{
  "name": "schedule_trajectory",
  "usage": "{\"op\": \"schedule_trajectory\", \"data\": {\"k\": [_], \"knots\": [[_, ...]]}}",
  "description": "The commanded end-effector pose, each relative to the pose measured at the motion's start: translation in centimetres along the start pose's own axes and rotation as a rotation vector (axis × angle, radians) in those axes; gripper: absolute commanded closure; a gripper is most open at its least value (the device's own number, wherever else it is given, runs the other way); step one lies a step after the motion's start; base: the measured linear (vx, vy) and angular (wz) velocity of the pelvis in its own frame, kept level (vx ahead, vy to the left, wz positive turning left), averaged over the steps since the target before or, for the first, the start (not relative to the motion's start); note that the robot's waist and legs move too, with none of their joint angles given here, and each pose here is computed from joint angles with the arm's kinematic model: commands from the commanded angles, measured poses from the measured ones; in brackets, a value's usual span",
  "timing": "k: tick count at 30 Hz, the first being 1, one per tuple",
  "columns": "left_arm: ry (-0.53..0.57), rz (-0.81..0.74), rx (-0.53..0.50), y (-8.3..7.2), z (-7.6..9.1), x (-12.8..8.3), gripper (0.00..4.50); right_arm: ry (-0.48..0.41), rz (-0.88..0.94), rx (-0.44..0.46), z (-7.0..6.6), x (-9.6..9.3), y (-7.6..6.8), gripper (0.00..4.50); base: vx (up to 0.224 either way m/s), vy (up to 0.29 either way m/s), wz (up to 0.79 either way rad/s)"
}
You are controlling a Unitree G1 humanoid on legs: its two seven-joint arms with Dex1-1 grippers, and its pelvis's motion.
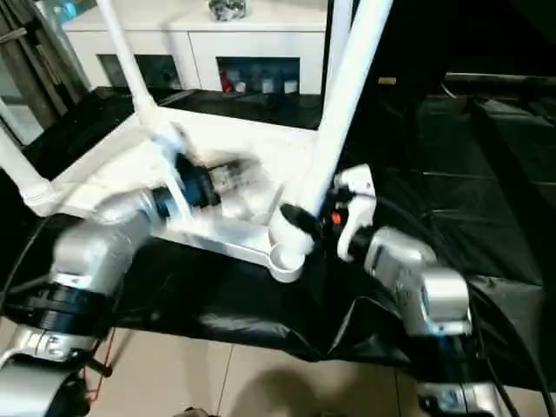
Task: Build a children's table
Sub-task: Pick table leg, then insert table leg to table base
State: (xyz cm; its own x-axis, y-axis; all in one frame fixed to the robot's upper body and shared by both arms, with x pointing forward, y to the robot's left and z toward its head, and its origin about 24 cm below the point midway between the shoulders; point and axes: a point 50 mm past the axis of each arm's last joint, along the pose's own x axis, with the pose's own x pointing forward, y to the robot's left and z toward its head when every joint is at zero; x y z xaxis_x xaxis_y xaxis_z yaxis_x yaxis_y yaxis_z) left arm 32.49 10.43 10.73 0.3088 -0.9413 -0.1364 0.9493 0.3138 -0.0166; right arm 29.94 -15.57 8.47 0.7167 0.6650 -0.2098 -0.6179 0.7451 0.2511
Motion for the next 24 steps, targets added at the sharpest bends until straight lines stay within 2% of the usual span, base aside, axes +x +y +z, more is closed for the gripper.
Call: {"op": "schedule_trajectory", "data": {"k": [1,4,11,16,20,24], "knots": [[0.142,-0.069,0.069,0.1,-1.2,0.0,1.55,-0.017,-0.013,-0.054,0.6,0.0,0.1,2.60,0.000,0.000,0.00],[0.269,-0.082,0.105,0.6,-2.7,-0.1,1.55,-0.006,-0.017,-0.068,0.5,-0.2,0.0,2.60,0.000,0.000,0.00],[0.427,-0.014,0.192,2.4,-4.3,-0.1,1.55,0.006,-0.029,-0.090,0.4,-0.4,-0.1,2.60,0.000,0.000,0.00],[0.484,-0.002,0.192,3.0,-4.9,0.0,1.55,0.015,-0.021,-0.102,0.3,-0.3,0.1,2.60,0.000,0.000,0.00],[0.514,-0.024,0.182,3.0,-5.3,-0.1,1.94,0.017,-0.021,-0.105,0.2,-0.3,0.1,2.60,0.000,0.000,0.00],[0.494,-0.060,0.147,3.0,-5.2,0.1,2.30,0.027,-0.024,-0.112,0.1,-0.4,0.0,2.60,0.000,0.000,0.00]]}}
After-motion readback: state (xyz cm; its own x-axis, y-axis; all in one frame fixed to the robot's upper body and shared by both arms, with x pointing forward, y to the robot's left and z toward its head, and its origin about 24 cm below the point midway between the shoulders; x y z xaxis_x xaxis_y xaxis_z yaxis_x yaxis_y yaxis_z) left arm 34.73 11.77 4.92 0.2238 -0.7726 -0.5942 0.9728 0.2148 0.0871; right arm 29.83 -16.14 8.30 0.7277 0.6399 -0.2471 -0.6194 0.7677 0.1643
